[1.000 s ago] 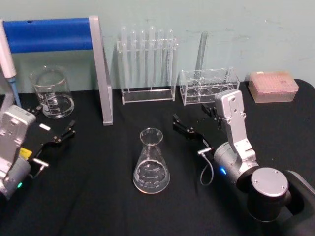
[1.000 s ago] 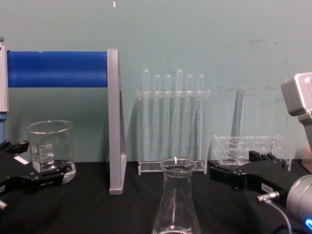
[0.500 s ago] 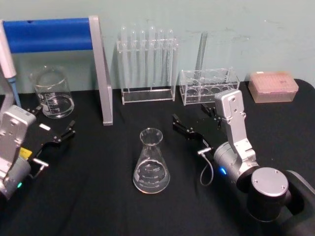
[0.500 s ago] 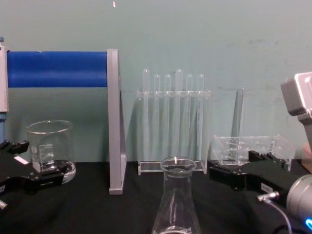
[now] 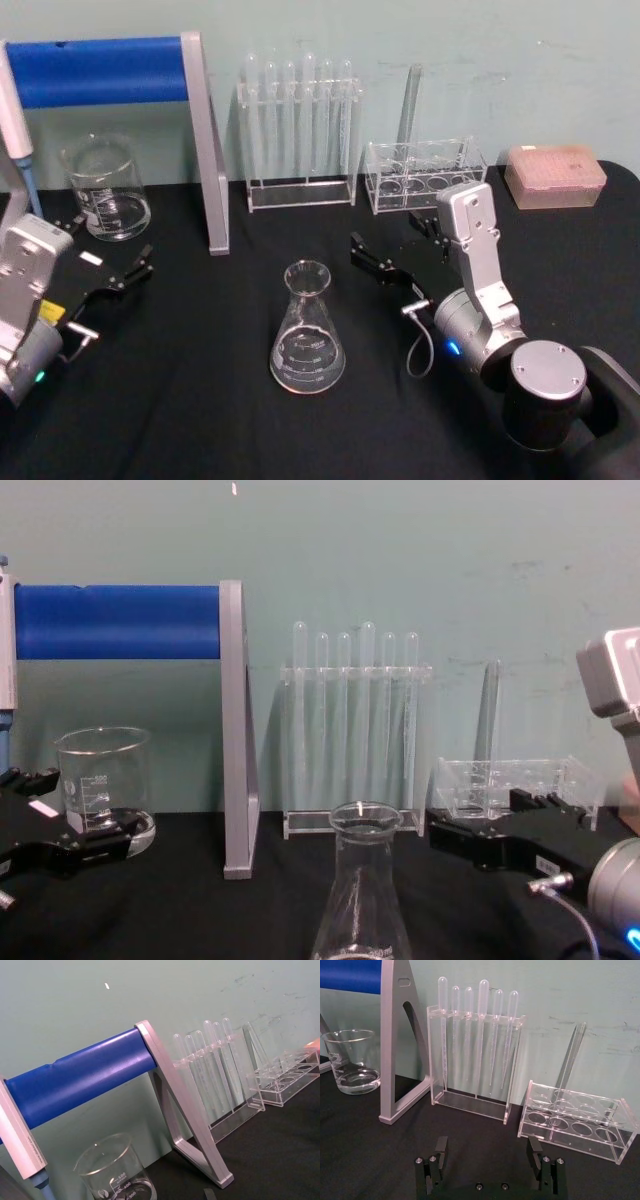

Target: Grasp the erlenmeyer flask with one hand, shake it three times, then place it back.

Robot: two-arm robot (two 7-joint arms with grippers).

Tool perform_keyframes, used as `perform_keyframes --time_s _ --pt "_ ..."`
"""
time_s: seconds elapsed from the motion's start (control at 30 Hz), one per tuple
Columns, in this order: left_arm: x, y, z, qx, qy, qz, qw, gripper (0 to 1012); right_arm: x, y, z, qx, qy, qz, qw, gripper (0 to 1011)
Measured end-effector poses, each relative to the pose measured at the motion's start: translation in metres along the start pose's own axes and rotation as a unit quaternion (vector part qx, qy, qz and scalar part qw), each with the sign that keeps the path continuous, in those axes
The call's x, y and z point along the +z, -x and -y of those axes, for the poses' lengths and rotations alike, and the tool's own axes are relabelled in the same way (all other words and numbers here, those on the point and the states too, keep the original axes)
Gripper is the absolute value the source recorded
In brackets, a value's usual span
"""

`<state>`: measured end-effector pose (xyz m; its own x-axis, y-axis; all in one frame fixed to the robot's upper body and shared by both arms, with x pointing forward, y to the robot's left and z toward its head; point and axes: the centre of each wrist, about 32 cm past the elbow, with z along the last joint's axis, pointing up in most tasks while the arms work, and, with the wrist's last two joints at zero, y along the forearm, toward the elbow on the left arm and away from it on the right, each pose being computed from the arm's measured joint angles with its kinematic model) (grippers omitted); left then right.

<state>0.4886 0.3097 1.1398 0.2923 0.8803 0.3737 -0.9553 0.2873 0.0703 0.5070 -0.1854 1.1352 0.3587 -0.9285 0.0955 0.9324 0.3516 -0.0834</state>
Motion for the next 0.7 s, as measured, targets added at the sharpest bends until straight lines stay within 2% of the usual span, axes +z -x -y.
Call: perform_keyframes --time_s 0.7 --pt "0.0000 0.0000 0.0000 0.000 0.000 0.000 1.0000 1001 0.0000 0.0000 0.0000 0.000 0.000 0.000 1.0000 1002"
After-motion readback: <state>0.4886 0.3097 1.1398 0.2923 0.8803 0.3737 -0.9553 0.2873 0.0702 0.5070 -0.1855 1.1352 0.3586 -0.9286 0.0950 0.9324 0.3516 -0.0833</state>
